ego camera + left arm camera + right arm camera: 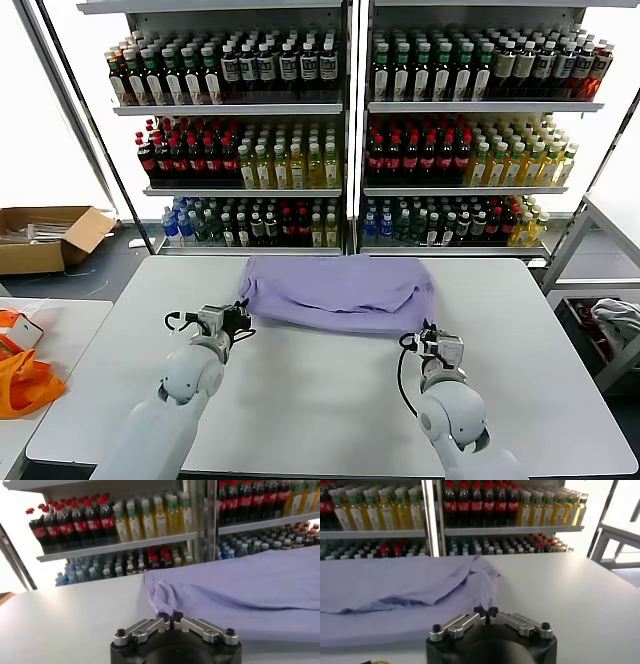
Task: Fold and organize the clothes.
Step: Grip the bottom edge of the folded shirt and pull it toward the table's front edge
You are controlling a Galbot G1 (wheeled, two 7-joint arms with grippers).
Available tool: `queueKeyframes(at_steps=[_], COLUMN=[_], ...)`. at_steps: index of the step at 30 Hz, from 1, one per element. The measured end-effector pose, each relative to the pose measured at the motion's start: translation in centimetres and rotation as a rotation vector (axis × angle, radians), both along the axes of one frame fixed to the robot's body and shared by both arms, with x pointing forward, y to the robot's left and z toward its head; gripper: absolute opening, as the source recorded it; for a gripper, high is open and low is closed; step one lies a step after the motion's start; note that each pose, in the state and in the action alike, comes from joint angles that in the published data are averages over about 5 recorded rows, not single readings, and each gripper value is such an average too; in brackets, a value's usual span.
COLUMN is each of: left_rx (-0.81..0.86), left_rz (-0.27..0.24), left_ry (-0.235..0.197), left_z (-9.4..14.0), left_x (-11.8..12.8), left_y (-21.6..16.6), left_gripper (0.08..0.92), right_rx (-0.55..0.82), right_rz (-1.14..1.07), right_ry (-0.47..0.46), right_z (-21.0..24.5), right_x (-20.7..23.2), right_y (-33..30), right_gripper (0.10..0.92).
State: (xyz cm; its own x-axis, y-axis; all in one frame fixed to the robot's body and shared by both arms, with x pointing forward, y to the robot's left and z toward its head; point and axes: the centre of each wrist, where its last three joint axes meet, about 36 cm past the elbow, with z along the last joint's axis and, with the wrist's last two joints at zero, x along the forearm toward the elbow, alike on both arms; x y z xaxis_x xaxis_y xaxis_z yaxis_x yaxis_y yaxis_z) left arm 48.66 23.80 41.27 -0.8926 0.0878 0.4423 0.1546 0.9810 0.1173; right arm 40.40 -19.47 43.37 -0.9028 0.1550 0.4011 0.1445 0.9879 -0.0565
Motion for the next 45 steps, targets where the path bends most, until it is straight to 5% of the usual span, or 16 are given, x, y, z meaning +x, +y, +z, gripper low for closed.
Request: queueKeyframes(at_steps=[8, 22, 36, 45], left_rx=[0.006, -0.005, 0.004, 0.002], left_rz=[-0.032, -0.067, -0.045, -0.043], left_ry=[-0.005, 0.052, 0.101, 0.119], left_z=[0.4, 0.5, -0.2, 0.1], left_x=[-7.0, -19.4, -23.3, -24.5], left_y=[-0.5, -1.9, -2.1, -2.7], left_gripper=[0.091, 0.091, 0.091, 0.161], right_rx=[-0.029, -0.091, -0.148, -0.159], right_rz=[-0.014, -0.019, -0.029, -0.026], right_ry=[0.001, 0.109, 0.181, 0.191], right_z=[1.4, 1.3, 0.2, 0.2], right_x=[-6.2, -15.7, -18.7, -19.2], right_y=[-0.3, 0.0, -0.3, -0.5], right_gripper=[0.123, 0.123, 0.134, 0.366])
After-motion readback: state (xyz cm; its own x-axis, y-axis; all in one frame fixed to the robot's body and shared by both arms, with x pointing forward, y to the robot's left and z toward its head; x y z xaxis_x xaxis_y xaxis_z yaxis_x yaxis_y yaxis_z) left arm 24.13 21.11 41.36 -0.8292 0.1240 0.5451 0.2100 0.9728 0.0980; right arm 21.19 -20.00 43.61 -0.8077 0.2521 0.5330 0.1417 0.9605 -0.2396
